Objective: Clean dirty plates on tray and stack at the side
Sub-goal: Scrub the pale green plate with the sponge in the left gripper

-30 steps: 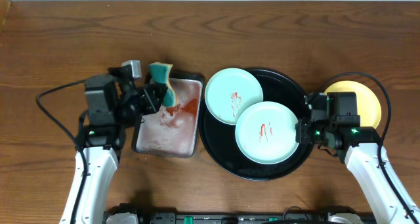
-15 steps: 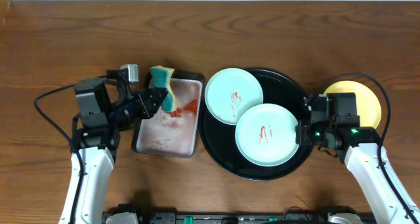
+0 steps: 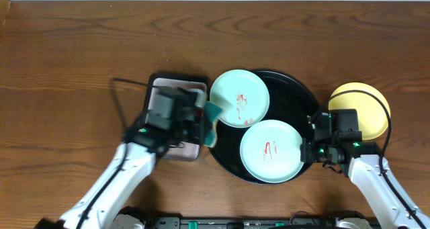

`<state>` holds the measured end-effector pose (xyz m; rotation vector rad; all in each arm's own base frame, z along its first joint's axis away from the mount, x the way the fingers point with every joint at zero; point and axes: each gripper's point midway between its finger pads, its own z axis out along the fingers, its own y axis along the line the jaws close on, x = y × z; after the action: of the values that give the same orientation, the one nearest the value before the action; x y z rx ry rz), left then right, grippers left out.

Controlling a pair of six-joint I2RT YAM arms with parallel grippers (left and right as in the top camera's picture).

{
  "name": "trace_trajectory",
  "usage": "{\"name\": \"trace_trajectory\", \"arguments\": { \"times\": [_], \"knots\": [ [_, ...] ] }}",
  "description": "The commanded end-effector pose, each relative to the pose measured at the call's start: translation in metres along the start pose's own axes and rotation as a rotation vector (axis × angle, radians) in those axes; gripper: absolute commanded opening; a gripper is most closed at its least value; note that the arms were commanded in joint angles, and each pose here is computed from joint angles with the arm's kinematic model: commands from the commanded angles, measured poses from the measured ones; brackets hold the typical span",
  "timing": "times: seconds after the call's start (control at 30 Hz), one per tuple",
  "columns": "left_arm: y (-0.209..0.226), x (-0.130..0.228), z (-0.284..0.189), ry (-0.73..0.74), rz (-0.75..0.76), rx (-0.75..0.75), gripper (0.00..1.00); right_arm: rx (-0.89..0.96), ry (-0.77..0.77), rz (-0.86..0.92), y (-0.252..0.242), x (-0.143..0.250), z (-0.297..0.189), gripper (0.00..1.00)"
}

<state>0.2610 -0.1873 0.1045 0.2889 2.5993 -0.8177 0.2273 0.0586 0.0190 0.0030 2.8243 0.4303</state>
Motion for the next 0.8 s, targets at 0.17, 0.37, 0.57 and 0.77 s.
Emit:
{"name": "trace_trajectory", "arguments": {
  "times": [0.17, 0.37, 0.57, 0.77],
  "knots": [
    [-0.077, -0.016, 0.044, 0.057, 0.092, -0.008, 0.07, -0.016, 0.011, -0.017, 0.003, 0.005, 0.003, 0.01],
    [-0.117, 0.001, 0.092, 0.185, 0.06, 0.018, 0.07, -0.016, 0.012, -0.016, 0.003, 0.005, 0.003, 0.01],
    [-0.131, 0.028, 0.132, 0.29, 0.01, 0.012, 0.07, -0.015, 0.013, -0.016, 0.003, 0.006, 0.003, 0.01],
    [-0.105, 0.057, 0.158, 0.367, 0.005, -0.095, 0.07, -0.015, 0.013, -0.016, 0.003, 0.006, 0.003, 0.01]
  ]
}}
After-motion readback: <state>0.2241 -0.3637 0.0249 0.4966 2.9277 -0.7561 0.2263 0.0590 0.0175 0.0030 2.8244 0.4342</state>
